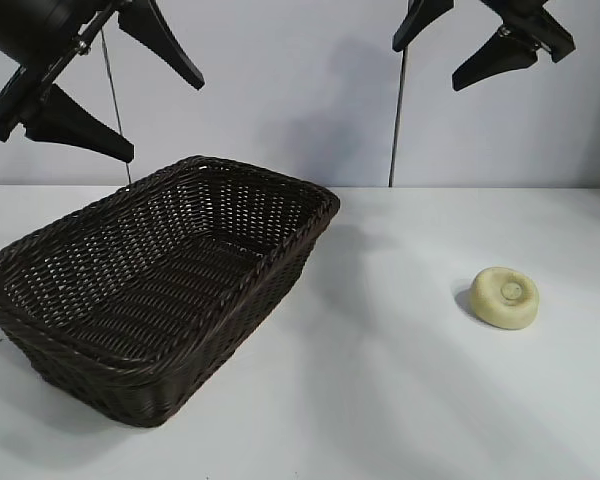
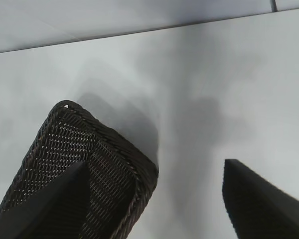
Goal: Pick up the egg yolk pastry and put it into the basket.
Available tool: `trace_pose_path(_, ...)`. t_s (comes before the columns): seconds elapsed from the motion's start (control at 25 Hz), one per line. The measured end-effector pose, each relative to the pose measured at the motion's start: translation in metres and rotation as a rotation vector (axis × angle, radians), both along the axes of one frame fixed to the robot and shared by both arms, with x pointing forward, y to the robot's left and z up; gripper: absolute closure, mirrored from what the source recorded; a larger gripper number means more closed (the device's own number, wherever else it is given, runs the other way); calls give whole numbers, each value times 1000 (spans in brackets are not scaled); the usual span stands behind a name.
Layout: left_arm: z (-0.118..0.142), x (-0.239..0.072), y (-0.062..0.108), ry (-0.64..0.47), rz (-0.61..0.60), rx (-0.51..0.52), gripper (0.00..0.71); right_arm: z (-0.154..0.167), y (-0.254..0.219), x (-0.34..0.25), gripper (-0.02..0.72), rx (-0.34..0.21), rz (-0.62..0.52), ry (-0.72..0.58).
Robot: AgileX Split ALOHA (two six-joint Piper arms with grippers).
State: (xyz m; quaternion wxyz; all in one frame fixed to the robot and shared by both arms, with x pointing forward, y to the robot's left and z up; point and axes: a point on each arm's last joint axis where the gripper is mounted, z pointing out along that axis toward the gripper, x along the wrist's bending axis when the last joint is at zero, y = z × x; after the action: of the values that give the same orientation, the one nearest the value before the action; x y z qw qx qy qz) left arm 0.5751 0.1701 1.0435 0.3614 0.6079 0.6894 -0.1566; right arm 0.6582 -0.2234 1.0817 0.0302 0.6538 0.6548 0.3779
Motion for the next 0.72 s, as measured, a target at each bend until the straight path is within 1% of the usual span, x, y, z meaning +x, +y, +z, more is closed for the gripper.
trace_pose_path(0.72, 0, 0, 0, 0, 0, 0, 137, -1, 0, -1, 167, 0, 8, 12)
